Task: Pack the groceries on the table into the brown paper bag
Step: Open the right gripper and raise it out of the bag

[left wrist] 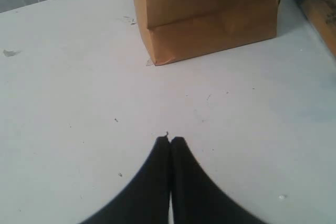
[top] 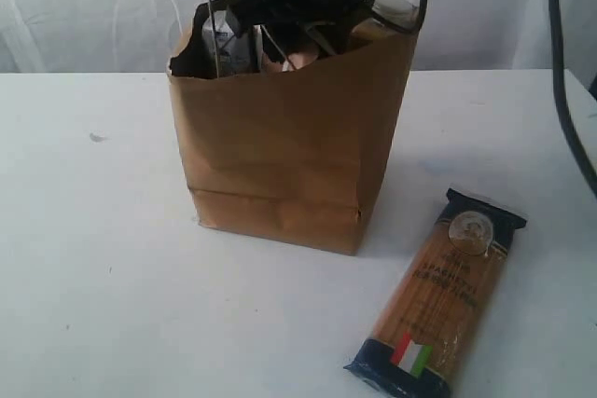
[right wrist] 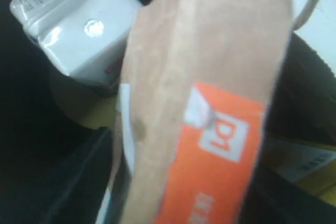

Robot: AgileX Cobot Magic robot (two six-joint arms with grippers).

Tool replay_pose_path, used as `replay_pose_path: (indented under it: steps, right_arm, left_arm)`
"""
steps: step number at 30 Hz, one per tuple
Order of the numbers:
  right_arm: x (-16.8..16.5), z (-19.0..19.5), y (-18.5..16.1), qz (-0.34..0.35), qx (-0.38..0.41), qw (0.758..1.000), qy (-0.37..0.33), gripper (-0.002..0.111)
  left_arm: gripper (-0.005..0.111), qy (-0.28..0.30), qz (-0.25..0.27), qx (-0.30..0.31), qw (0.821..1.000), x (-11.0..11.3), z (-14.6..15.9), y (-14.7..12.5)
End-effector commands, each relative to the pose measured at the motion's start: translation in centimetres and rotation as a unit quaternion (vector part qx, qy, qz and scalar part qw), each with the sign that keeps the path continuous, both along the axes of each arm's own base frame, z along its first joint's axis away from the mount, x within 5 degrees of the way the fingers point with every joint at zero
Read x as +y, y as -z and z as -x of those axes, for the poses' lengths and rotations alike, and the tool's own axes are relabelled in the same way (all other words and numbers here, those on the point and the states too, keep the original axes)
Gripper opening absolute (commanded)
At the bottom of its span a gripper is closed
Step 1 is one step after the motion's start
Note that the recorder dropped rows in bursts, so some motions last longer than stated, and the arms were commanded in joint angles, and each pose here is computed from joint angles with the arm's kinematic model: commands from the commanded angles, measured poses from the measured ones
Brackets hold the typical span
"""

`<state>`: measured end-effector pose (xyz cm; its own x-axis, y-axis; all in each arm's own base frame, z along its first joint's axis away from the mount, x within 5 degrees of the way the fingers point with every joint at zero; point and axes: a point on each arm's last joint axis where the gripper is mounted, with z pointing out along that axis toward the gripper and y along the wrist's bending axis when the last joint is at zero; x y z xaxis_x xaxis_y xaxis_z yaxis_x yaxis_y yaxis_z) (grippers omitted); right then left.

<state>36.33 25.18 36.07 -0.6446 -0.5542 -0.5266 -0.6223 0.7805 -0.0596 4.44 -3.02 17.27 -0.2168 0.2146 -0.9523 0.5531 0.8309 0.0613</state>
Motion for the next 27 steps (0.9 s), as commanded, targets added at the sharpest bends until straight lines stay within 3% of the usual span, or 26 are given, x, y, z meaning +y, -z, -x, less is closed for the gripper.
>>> replay_pose_path:
  steps: [1,20,27]
  right_arm:
    - [-0.6,1.0,-2.1,-0.024,-0.016,1.0,0.001,0.065]
    - [-4.4,6.5,-10.9,-0.09,-0.104,0.99,0.005,0.065]
    - [-5.3,8.0,-12.7,-0.109,-0.12,0.987,0.004,0.065]
  left_arm:
    - [0.0,0.0,-0.003,0.0,1.0,0.0,0.0,0.2]
    - [0.0,0.0,-0.003,0.0,1.0,0.0,0.0,0.2]
    - [0.0,0.0,-0.003,0.0,1.0,0.0,0.0,0.2]
